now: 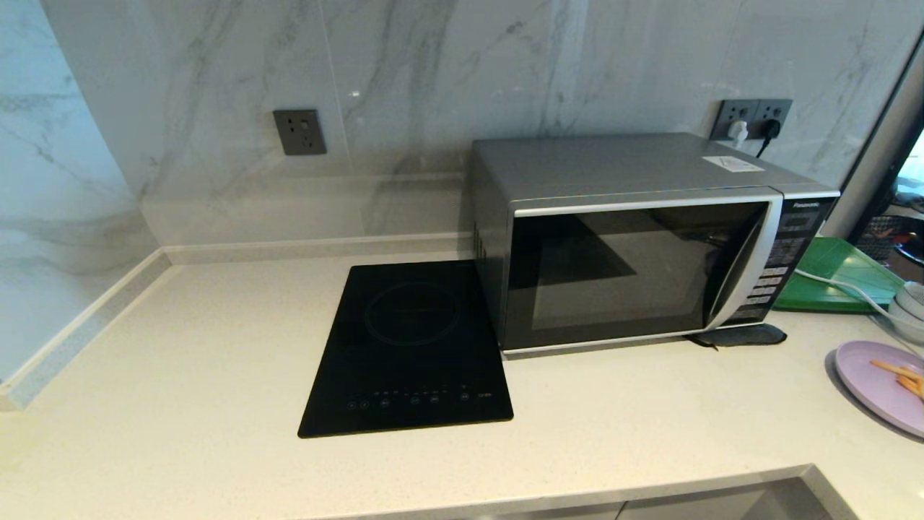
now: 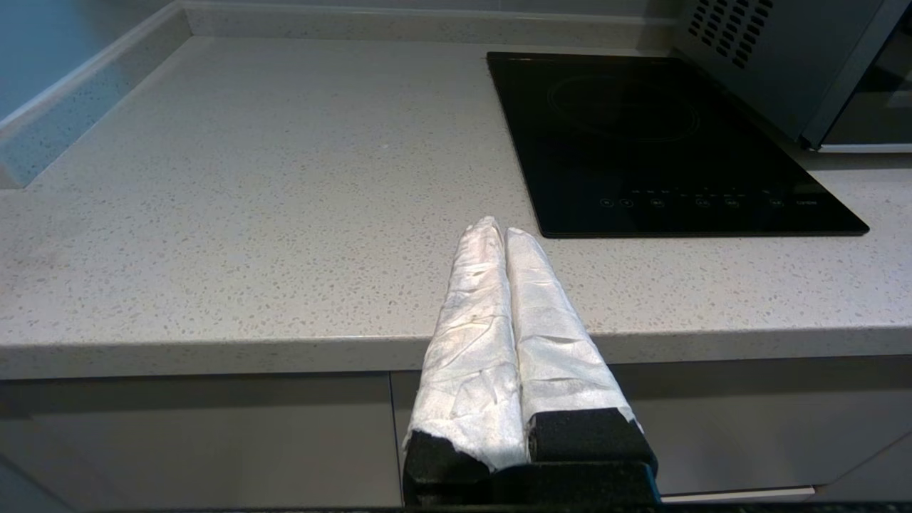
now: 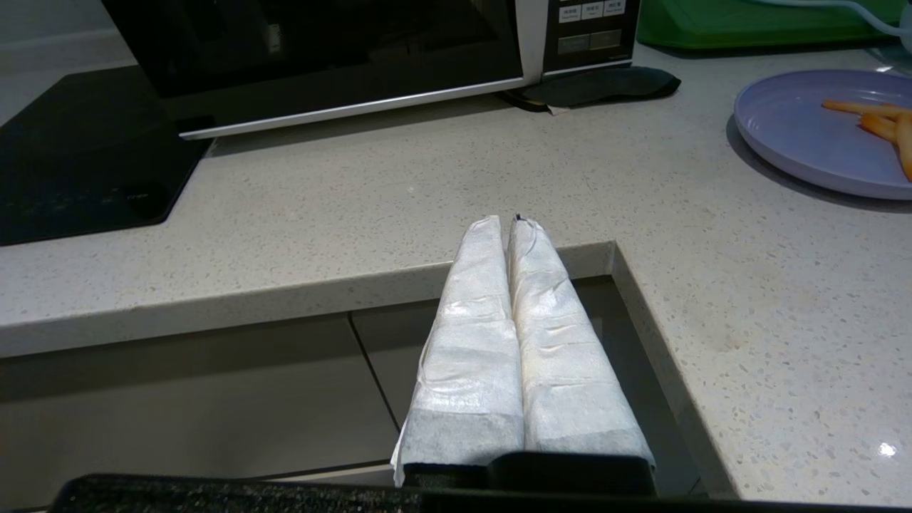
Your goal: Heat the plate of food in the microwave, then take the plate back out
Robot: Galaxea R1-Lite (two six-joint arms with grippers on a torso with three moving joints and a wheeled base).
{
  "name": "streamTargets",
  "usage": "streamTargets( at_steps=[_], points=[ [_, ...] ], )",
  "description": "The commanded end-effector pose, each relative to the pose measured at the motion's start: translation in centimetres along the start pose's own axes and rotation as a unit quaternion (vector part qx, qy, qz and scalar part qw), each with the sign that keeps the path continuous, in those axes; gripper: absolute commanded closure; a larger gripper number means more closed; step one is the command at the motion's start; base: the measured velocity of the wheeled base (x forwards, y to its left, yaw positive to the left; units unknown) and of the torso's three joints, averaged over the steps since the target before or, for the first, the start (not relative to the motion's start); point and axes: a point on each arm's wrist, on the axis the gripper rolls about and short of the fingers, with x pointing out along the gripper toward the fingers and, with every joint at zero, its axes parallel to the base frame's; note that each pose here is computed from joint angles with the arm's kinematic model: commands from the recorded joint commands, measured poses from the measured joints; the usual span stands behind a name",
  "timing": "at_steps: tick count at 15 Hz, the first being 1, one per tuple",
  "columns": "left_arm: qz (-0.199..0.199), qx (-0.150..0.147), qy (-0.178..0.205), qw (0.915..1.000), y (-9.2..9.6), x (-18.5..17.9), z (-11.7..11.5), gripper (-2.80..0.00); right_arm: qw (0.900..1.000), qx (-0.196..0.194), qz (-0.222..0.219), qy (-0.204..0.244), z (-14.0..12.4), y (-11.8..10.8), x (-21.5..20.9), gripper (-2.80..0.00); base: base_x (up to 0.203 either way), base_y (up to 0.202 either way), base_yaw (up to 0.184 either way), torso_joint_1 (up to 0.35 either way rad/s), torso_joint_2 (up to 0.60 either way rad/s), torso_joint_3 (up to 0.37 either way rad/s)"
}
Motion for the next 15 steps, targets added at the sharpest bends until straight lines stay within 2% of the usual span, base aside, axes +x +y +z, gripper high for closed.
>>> streamTargets(
  at_steps=[1,15],
  points=[
    [0.0,0.0,0.0,1.0,0.0,0.01,0.0,0.0,1.0,0.0,0.0,0.001,-0.04,-0.01,0.02,0.0,0.0,0.0,0.0,0.0,0.0,0.0],
    [0.0,0.0,0.0,1.0,0.0,0.01,0.0,0.0,1.0,0.001,-0.001,0.001,-0.04,-0.01,0.02,0.0,0.0,0.0,0.0,0.0,0.0,0.0]
  ],
)
